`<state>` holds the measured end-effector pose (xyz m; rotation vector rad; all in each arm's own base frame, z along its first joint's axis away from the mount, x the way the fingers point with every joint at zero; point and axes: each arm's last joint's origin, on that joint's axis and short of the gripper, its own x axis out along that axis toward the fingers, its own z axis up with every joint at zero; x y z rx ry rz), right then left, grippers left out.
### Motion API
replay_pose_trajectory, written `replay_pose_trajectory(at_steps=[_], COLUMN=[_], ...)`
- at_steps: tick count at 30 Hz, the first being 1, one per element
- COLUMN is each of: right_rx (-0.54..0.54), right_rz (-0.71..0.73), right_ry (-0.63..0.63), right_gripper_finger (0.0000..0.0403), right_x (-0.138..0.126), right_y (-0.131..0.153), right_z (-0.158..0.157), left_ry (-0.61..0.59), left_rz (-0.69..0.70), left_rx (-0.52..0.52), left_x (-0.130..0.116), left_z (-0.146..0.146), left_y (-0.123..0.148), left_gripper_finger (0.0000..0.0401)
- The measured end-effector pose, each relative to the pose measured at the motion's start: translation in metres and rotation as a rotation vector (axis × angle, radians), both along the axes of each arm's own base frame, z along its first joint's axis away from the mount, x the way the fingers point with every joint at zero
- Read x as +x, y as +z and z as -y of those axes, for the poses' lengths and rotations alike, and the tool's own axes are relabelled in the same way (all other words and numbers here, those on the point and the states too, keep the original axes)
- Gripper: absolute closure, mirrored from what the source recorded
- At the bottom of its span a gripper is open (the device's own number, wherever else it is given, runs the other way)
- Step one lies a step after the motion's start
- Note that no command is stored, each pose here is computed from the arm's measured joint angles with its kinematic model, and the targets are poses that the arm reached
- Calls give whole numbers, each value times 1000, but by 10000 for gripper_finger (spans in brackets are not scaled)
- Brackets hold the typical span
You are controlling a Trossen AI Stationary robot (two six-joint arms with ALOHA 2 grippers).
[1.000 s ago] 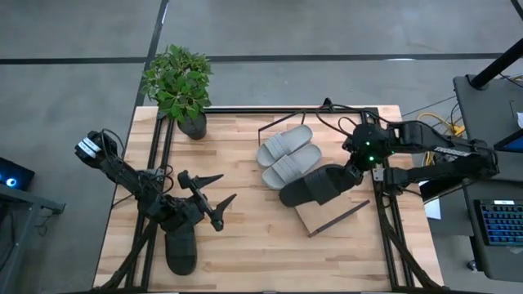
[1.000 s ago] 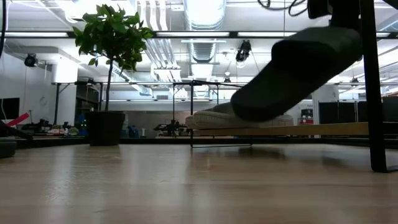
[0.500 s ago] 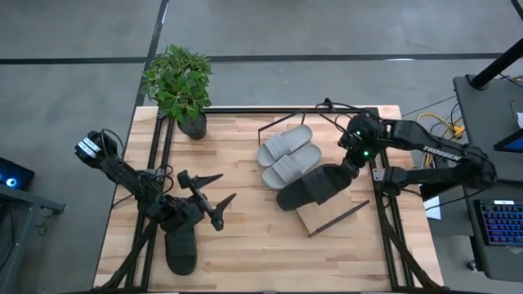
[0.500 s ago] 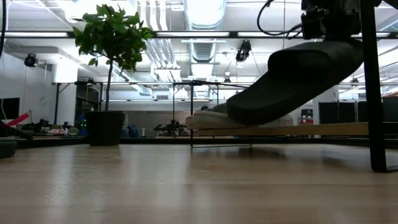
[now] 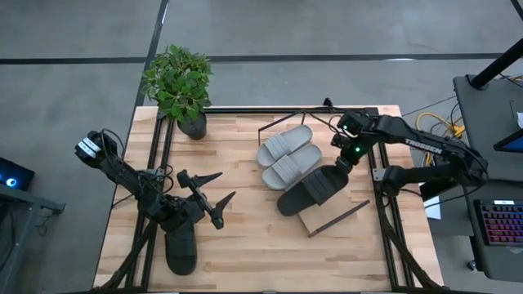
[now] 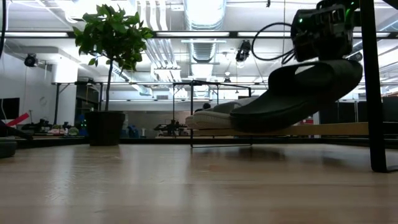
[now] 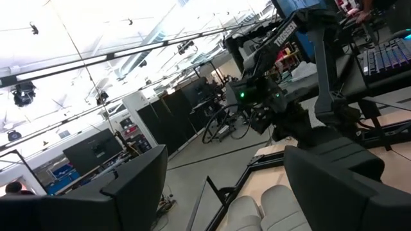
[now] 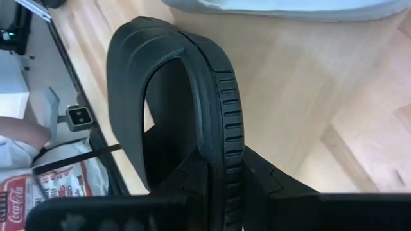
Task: Pick and place slides into the shelf
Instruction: Put the top black slide on the shelf
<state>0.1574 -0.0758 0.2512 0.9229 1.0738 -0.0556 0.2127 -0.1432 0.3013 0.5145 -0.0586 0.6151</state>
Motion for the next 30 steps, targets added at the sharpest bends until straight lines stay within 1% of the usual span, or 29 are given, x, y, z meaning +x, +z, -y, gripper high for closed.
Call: replay_pose_trajectory(at_steps=[7, 13, 18, 24, 30], right_rx=[8, 2, 5, 11, 13], right_rz=[-37, -45, -59, -74, -154], right_ry=[-11, -33, -42, -54, -60], right_gripper_finger=[363, 363, 363, 363, 363], right_x=[3, -2, -8, -8, -4], right_y=[-13, -18, -20, -23, -34], right_z=[19, 31, 37, 41, 46], left_ry=[10, 23, 24, 24, 24], left_rz=[-3, -12, -12, -10, -10], left_rx=[-9, -15, -16, -18, -18], left_x=[0, 0, 0, 0, 0], left_z=[0, 0, 0, 0, 0], left_y=[0, -1, -1, -1, -1], left_gripper_finger=[106, 106, 106, 106, 106])
